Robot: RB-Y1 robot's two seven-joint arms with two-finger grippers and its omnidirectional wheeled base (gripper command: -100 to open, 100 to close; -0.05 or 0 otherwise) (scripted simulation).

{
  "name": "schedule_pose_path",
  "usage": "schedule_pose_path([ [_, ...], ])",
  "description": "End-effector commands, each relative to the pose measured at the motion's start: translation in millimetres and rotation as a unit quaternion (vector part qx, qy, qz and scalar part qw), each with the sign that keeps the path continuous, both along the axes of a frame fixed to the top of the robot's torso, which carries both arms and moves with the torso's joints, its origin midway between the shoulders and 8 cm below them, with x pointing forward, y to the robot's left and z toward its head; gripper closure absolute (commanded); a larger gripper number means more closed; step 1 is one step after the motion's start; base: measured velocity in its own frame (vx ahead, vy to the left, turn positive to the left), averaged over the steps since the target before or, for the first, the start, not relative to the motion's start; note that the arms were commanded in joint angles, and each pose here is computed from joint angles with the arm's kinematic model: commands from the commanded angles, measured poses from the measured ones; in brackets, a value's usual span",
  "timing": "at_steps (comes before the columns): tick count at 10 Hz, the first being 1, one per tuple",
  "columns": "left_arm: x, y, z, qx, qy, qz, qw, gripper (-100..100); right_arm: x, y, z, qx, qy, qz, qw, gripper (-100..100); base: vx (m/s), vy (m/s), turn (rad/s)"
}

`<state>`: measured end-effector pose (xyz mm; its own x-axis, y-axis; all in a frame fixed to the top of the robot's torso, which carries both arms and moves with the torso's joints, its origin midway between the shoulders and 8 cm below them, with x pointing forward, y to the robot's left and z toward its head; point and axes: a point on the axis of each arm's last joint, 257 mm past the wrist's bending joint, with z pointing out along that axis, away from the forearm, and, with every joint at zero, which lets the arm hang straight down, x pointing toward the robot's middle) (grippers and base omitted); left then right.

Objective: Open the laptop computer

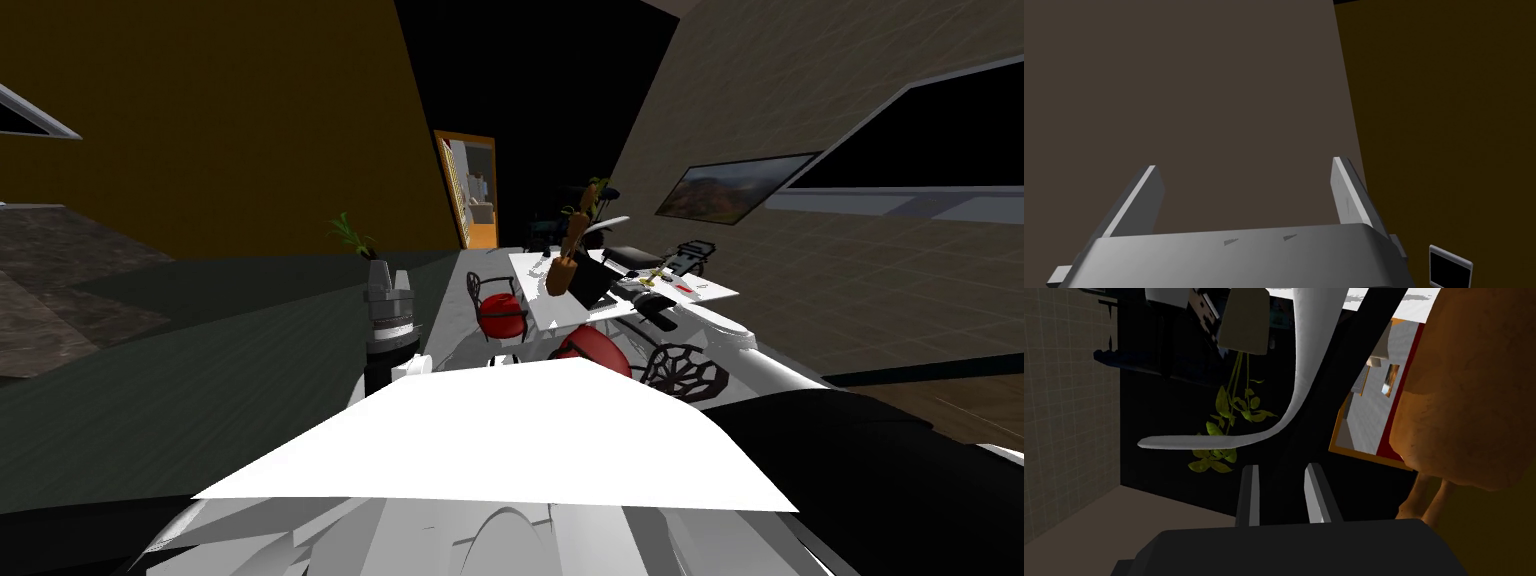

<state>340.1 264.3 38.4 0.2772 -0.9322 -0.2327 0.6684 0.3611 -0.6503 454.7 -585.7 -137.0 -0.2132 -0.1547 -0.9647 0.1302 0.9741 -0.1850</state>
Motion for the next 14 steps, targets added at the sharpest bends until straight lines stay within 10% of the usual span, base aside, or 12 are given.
schedule_pose_path([
  [1, 0.0, 0.0, 0.0, 0.0, 0.0, 0.0, 1.0, 0, -8.2, -3, -17.1, 0.055, 0.011, -0.009, 0.9984, 100, 0.007, -0.094, 0.043],
  [5, 0.0, 0.0, 0.0, 0.0, 0.0, 0.0, 1.0, 0, -8.0, -5, -19.1, 0.098, 0.009, -0.014, 0.995, 100, 0.0, -0.084, 0.039],
  [14, 0.0, 0.0, 0.0, 0.0, 0.0, 0.0, 1.0, 0, -31.7, 12, -87.9, 0.285, 0.029, -0.049, 0.9567, 100, -0.01, -0.099, 0.063],
])
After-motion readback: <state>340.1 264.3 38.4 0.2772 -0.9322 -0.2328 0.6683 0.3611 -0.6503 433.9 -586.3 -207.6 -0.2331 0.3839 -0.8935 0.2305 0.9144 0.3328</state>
